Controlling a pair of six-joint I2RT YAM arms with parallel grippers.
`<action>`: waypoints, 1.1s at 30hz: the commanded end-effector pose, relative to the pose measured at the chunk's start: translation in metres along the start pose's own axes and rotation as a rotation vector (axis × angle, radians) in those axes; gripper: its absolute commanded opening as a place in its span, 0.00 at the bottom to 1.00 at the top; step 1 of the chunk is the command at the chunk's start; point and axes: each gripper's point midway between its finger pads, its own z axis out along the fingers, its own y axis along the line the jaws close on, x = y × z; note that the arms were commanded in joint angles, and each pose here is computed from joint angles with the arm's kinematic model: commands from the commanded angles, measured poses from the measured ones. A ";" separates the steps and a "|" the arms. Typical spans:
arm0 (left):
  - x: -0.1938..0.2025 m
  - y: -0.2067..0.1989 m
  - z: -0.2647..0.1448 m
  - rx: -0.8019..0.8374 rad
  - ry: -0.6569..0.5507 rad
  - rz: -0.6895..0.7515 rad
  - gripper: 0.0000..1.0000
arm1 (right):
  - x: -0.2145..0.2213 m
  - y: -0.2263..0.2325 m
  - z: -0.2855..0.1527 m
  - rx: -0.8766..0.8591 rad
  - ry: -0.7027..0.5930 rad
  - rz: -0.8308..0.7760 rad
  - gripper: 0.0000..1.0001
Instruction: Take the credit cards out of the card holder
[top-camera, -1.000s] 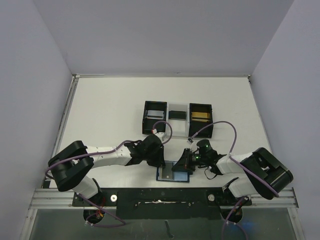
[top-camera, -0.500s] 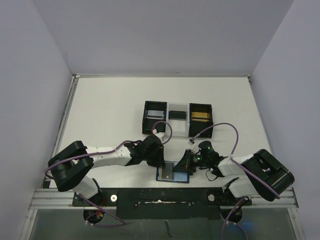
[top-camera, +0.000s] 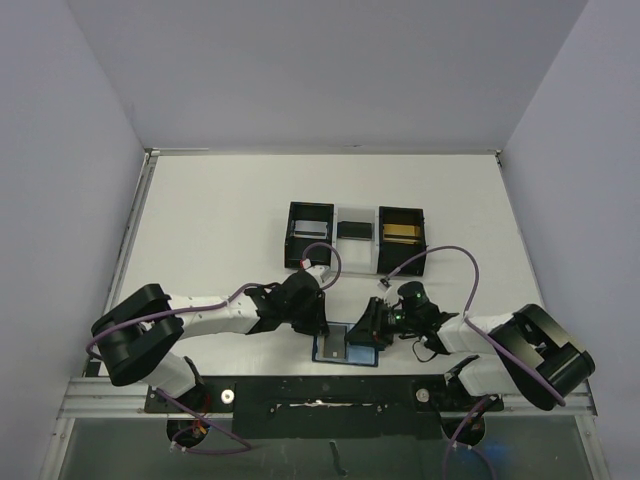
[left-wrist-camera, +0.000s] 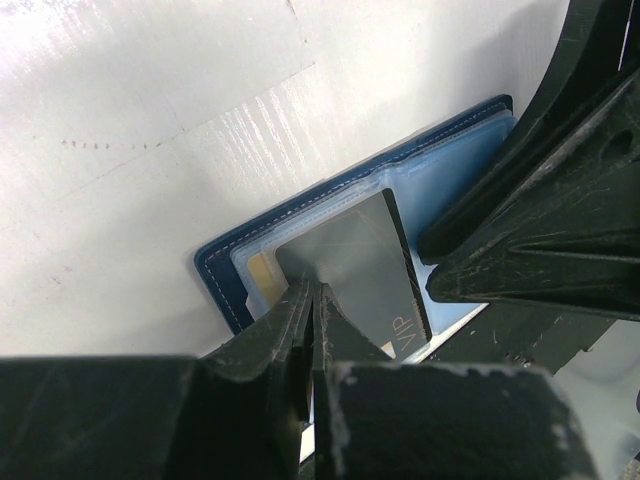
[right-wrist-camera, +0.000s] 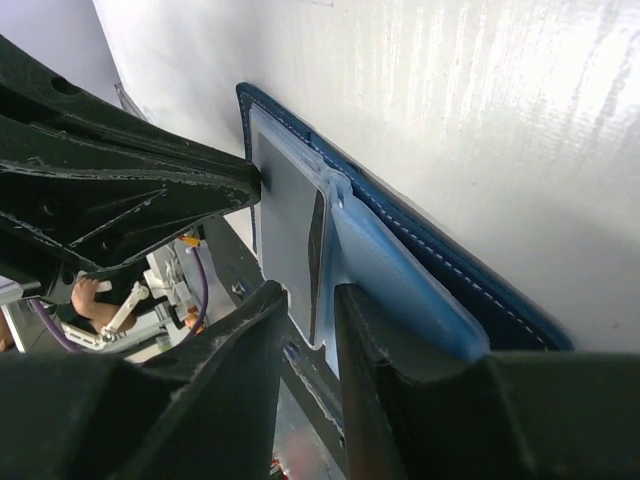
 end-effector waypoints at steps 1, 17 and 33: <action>0.033 0.041 -0.001 -0.143 0.100 0.021 0.00 | -0.008 0.004 0.005 0.030 -0.015 -0.030 0.30; 0.037 0.047 -0.003 -0.158 0.093 0.007 0.00 | -0.005 0.010 0.013 -0.031 0.008 -0.065 0.00; 0.037 0.049 0.001 -0.172 0.080 -0.008 0.00 | -0.004 -0.014 -0.011 0.014 0.015 -0.042 0.00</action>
